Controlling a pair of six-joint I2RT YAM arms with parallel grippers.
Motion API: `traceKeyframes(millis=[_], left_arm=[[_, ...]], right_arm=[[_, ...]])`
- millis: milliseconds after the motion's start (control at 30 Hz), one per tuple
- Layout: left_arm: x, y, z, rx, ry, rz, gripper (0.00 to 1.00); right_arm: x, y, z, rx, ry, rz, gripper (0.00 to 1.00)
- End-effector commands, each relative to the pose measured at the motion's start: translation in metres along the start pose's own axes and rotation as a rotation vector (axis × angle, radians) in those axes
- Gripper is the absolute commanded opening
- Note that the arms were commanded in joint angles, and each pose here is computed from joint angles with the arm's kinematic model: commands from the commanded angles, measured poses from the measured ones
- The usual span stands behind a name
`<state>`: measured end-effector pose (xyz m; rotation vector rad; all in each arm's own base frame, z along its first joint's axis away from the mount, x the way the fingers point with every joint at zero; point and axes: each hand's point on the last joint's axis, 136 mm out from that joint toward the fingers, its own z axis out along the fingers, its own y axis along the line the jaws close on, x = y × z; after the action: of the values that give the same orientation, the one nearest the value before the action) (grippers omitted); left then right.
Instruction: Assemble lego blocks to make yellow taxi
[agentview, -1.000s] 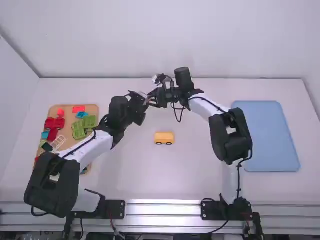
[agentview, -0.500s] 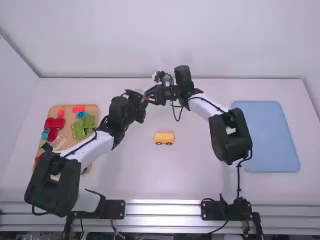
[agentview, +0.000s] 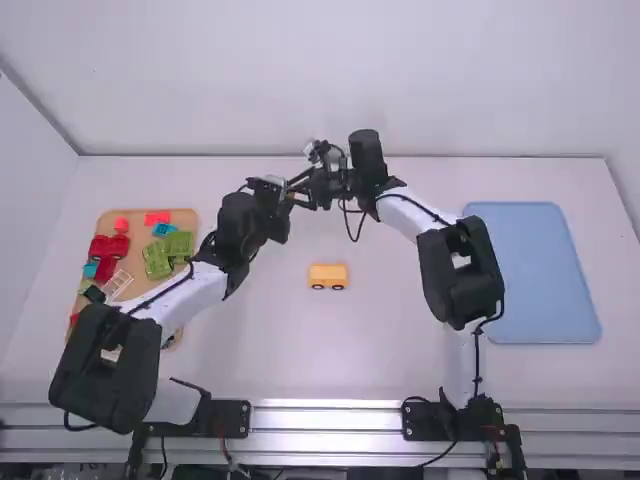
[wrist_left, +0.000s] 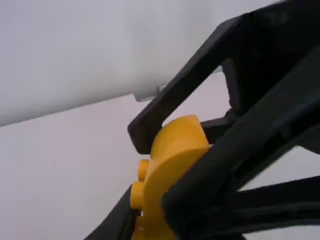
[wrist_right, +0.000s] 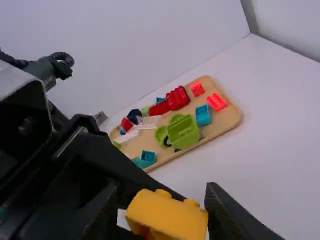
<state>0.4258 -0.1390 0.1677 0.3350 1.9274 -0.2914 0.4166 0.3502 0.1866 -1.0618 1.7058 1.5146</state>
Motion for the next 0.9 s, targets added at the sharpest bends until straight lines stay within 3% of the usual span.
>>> traceKeyframes(millis=[0, 100, 333, 400, 433, 467, 500, 867], left_arm=[[-0.002, 0.003, 0.000, -0.021, -0.003, -0.006, 0.02], [-0.002, 0.003, 0.000, -0.021, -0.004, -0.006, 0.02], [-0.003, 0.003, 0.000, -0.021, -0.007, -0.006, 0.06], [-0.003, 0.003, 0.000, -0.021, -0.007, -0.006, 0.24], [-0.002, 0.003, 0.000, -0.019, -0.005, -0.007, 0.43], [-0.002, 0.002, 0.000, -0.013, -0.003, -0.007, 0.66], [-0.002, 0.000, 0.000, -0.005, -0.003, -0.007, 0.99], [0.010, -0.009, -0.010, 0.073, 0.064, -0.022, 0.99]], right_arm=[[-0.002, 0.002, 0.001, -0.025, 0.000, -0.002, 0.39], [-0.001, 0.003, 0.003, -0.025, 0.003, -0.002, 0.29], [0.000, 0.005, 0.006, -0.032, 0.005, -0.007, 0.17], [0.000, 0.007, 0.008, -0.035, 0.007, -0.008, 0.11], [0.000, 0.006, 0.008, -0.034, 0.006, -0.009, 0.09], [-0.001, 0.005, 0.006, -0.030, 0.004, -0.008, 0.09], [-0.002, 0.003, 0.003, -0.025, 0.000, -0.010, 0.08], [-0.005, -0.013, -0.027, 0.008, -0.022, -0.038, 0.09]])
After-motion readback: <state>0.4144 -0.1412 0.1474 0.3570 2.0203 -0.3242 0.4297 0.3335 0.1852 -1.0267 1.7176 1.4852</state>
